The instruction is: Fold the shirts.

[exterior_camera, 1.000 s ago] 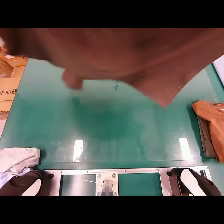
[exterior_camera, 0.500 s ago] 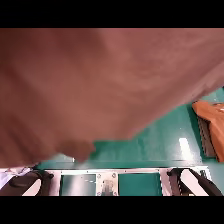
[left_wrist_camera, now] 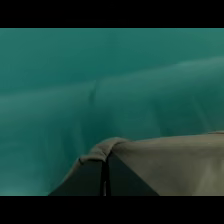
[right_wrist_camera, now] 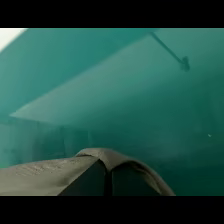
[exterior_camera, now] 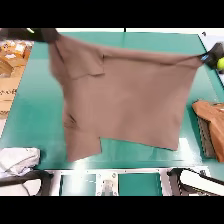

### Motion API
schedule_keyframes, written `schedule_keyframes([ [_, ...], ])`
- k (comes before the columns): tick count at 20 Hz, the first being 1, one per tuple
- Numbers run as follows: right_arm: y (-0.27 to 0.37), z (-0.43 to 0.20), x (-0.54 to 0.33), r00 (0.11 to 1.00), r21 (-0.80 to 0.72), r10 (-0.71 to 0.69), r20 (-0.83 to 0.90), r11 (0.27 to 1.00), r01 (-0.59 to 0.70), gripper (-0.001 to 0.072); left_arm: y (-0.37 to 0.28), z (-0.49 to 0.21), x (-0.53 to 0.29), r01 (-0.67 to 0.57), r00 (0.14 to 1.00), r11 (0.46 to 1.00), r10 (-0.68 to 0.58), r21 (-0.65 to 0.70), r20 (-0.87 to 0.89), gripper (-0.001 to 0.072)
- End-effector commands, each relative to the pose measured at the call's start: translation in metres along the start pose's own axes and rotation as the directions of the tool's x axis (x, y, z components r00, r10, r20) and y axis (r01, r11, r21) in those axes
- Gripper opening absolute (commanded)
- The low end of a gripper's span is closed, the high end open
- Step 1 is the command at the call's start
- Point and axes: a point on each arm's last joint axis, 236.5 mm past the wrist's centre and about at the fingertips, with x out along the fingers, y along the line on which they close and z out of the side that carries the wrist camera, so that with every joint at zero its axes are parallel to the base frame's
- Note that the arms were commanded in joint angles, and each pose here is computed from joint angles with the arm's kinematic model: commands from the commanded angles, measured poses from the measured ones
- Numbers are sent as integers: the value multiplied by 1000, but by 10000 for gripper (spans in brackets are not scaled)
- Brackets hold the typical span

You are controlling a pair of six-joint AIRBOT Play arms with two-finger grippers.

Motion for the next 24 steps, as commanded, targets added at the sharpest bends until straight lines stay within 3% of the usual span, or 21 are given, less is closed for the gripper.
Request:
schedule_keyframes([
  [1,-79,-37,88,991,120,-56,-121,990,71,14,27,-77,103,12,983,993,-33,-118,-179,27],
  [6,-126,-42,146,980,185,-70,-189,977,105,14,46,-109,158,-5,981,982,-32,-191,-191,27],
  [15,-104,-3,145,986,124,-21,-167,991,42,14,43,-59,150,14,997,986,-26,-166,-70,27],
  [19,-114,-42,131,940,84,-43,-339,994,76,13,36,-111,137,18,952,993,-52,-113,-302,27],
  [24,-132,-94,110,846,37,-102,-524,989,142,12,57,-190,101,-61,787,998,30,-30,-616,27],
])
